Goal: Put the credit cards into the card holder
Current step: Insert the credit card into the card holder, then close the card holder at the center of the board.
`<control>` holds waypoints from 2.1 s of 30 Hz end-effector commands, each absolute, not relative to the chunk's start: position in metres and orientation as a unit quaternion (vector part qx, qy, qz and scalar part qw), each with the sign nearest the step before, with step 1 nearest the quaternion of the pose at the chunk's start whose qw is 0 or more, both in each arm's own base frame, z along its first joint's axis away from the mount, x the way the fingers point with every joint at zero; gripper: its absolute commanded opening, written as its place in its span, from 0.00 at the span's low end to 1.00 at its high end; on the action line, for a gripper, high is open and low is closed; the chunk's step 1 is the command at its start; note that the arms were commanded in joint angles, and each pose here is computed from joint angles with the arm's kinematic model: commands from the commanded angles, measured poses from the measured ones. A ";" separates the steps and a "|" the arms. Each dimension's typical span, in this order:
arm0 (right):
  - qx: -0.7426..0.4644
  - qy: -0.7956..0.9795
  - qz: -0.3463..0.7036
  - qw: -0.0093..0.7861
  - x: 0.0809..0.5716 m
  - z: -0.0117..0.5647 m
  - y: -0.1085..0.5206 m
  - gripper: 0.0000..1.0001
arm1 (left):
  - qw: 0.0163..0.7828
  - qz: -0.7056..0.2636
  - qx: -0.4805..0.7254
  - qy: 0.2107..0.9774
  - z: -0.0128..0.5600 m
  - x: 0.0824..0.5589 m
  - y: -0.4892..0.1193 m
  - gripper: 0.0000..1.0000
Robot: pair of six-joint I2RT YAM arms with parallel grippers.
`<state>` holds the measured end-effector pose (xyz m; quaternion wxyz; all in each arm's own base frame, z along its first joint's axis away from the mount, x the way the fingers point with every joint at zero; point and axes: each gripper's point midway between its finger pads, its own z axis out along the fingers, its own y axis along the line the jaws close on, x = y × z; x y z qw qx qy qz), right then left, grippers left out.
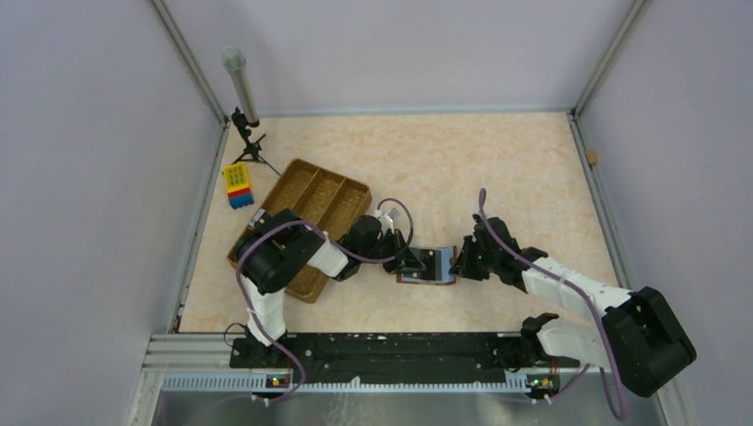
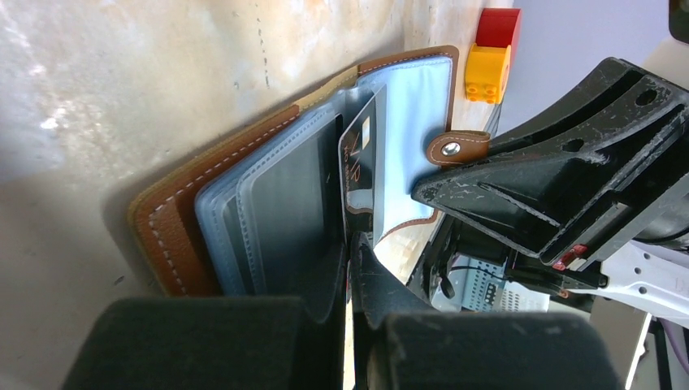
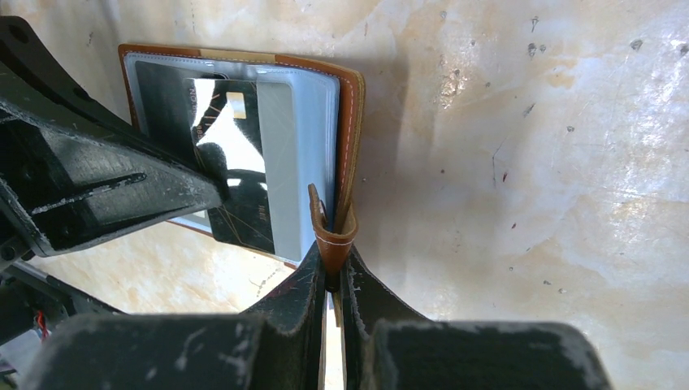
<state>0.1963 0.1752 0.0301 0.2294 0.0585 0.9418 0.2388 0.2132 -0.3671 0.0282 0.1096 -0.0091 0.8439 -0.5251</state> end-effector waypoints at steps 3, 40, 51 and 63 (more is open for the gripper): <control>0.051 0.932 0.267 0.238 0.202 0.041 0.188 0.00 | 0.095 -0.480 -0.030 0.872 -0.007 0.202 -0.362 0.00; 0.069 0.928 0.247 0.270 0.206 0.056 0.175 0.19 | 0.142 -0.410 0.099 0.896 0.029 0.205 -0.402 0.42; 0.071 0.926 0.246 0.276 0.208 0.059 0.175 0.19 | 0.157 -0.501 0.132 0.841 0.060 0.198 -0.425 0.43; 0.072 0.928 0.222 0.291 0.212 0.067 0.165 0.00 | 0.216 -0.472 0.133 0.844 0.096 0.209 -0.398 0.63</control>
